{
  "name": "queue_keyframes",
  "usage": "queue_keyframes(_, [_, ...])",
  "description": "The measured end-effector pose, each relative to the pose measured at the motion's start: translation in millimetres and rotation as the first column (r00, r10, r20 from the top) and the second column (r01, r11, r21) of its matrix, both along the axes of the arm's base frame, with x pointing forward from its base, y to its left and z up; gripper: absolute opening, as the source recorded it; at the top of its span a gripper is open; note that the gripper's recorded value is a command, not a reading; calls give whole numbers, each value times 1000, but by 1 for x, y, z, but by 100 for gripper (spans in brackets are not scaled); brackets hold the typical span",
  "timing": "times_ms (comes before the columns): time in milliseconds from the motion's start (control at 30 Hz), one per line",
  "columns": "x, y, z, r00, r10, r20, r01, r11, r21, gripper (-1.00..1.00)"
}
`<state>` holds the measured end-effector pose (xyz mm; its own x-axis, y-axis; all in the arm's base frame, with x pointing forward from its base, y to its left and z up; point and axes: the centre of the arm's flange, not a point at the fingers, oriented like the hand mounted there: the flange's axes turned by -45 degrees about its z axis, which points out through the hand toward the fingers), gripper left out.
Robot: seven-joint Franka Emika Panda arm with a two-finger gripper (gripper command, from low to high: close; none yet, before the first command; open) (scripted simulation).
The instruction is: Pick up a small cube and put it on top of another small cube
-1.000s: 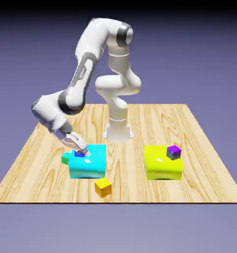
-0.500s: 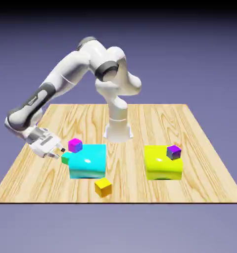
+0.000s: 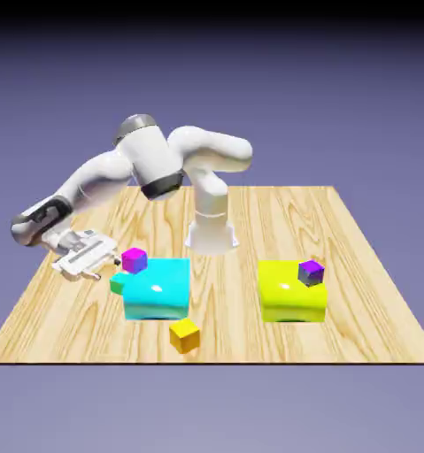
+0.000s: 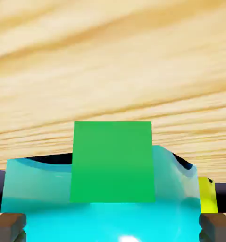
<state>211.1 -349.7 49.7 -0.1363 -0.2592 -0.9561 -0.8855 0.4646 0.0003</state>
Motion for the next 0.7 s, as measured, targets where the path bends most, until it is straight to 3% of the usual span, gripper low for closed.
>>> queue_keyframes(133, [-19,-38,31,1000,-1,1,1,1000,-1,-100])
queue_keyframes(433, [141,-16,193,910,408,76,-392,904,-170,-100])
queue_keyframes(700, [223,53,345,734,672,97,-609,715,-344,-100])
